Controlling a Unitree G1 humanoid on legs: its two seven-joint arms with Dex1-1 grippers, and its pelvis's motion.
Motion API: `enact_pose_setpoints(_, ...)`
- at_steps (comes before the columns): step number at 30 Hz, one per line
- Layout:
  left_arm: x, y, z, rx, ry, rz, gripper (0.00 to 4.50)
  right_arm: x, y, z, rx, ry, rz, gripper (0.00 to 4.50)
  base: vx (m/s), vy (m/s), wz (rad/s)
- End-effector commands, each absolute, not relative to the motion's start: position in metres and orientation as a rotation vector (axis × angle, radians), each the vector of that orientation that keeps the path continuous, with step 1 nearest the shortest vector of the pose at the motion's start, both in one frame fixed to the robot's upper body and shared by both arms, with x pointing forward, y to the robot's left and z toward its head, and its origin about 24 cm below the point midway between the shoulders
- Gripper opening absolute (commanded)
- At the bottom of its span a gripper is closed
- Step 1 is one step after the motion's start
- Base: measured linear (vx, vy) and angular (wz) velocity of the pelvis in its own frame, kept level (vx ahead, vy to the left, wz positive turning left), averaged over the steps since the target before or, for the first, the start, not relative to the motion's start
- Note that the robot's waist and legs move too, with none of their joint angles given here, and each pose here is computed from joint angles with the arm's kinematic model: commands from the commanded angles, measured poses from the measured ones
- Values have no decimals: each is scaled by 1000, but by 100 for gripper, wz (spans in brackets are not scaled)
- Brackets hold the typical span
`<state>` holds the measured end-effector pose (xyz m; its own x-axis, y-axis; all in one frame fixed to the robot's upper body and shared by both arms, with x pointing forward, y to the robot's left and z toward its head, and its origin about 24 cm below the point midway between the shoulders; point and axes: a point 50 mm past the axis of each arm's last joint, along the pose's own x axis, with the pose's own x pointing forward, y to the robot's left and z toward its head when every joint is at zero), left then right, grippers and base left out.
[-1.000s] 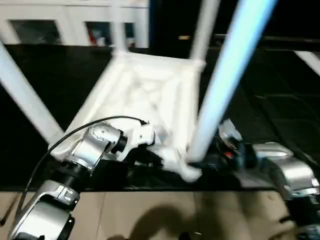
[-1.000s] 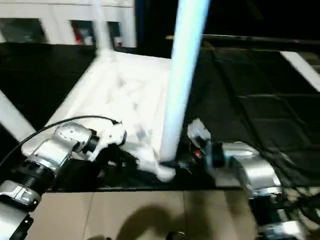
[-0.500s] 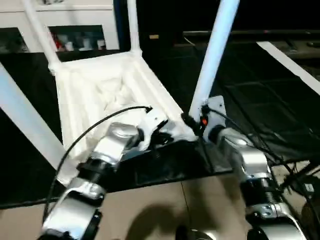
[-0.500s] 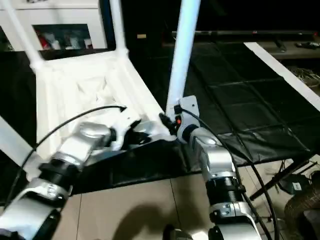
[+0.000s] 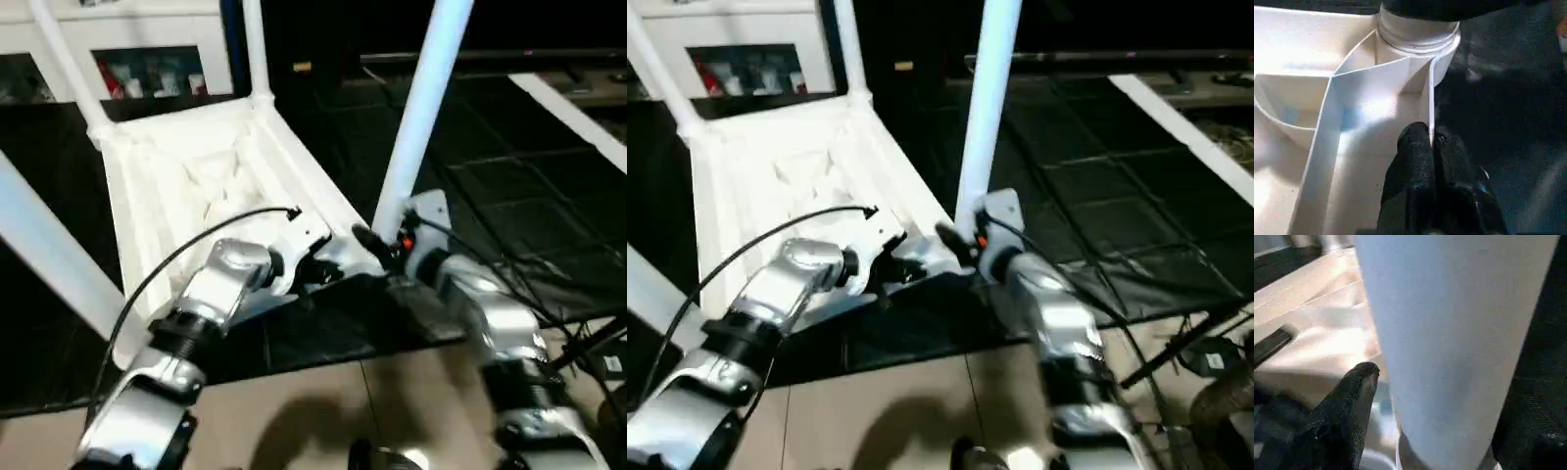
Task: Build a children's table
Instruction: Rotate leg to tighten
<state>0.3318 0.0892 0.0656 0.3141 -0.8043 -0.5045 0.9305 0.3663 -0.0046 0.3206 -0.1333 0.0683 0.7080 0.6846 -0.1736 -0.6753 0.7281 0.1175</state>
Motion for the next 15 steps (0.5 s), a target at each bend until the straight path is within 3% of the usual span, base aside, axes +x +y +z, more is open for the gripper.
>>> enact_pose_setpoints(1,326,87,64,327,445,-1250,0,307,-115,64,55,238,963,365,0,0,0)
enact_pose_setpoints(8,310,105,59,454,466,-1462,0,294,-148,74,-32,269,1190,434,35,-40,9)
enact_pose_setpoints(12,305,112,57,499,477,-1550,0,291,-161,79,-74,297,1279,444,0,0,0)
enact_pose_setpoints(15,300,115,59,534,485,-1644,0,283,-168,85,-83,354,1447,444,0,0,0)
